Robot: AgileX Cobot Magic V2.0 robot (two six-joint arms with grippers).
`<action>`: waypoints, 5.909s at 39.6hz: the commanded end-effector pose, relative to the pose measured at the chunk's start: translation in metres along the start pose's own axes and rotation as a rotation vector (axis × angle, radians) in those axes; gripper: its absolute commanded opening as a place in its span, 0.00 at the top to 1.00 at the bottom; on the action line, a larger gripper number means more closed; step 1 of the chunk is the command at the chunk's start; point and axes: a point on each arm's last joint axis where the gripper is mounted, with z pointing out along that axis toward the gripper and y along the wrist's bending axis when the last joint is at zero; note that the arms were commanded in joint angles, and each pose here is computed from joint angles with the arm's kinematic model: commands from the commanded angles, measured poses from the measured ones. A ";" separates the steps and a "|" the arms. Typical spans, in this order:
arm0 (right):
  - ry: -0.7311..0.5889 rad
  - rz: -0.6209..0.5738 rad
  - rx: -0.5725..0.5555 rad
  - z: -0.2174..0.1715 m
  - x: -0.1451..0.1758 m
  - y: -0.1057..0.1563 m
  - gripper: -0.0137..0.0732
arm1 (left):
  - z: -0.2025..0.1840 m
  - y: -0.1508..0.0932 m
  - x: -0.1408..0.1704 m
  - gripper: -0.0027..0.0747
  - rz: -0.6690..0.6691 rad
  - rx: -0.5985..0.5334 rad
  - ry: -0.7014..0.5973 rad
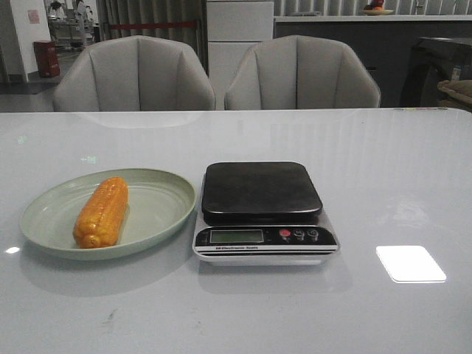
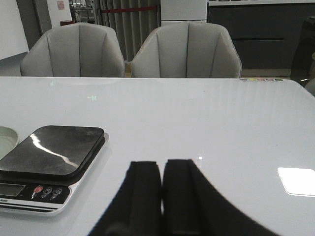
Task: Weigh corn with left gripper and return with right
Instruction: 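Move the left gripper toward the orange corn cob on the green plate, then lower the left gripper and grasp the corn cob on the plate, then lift the corn with the left gripper and carry it onto the scale, then open the left gripper to release the corn and withdraw upward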
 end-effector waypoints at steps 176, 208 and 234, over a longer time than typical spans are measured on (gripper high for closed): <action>-0.082 -0.008 -0.006 -0.001 -0.004 0.001 0.65 | 0.290 -0.174 -0.030 0.82 -0.154 0.387 1.100; -0.082 -0.008 -0.006 -0.001 -0.004 0.001 0.65 | 0.283 -0.261 -0.026 0.42 -0.307 0.538 1.005; -0.082 -0.008 -0.006 -0.001 -0.004 0.001 0.65 | 0.267 -0.243 -0.080 0.28 -0.232 0.582 0.851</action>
